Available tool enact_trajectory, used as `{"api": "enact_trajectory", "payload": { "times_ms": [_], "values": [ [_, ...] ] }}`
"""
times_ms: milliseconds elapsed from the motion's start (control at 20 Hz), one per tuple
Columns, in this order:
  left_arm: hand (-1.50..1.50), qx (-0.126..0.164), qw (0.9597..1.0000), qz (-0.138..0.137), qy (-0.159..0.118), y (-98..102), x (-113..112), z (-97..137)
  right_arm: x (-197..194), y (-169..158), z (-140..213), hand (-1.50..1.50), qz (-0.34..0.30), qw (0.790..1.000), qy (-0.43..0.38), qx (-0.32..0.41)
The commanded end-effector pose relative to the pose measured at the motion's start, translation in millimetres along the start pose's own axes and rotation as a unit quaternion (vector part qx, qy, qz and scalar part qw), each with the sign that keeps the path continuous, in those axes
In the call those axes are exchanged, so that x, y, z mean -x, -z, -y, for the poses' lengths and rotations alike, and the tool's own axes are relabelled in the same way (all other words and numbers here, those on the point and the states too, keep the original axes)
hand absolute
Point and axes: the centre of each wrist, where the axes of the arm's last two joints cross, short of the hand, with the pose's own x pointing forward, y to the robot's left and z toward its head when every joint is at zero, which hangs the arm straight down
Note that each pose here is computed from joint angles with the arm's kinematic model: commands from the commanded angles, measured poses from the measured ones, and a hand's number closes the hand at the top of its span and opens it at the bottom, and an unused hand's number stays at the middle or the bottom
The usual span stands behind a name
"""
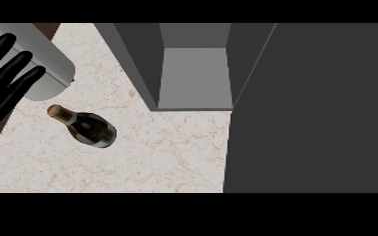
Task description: Pick up the wine, place it into the cabinet and close the cabinet
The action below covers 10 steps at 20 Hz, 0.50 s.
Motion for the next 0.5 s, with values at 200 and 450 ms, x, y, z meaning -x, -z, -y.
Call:
{"api": "enact_trajectory", "payload": {
  "times_ms": [200,450],
  "values": [
    [-1.50,-0.021,0.9995,0.015,0.020,-12,-16,-35,-56,-41,-8,-1.50,0.038,0.999,0.019,-0.022],
    [-1.50,-0.033,0.9992,0.006,0.022,-13,4,-62,-50,-34,-10,-1.50,0.035,0.999,0.025,-0.018]
  ]
}}
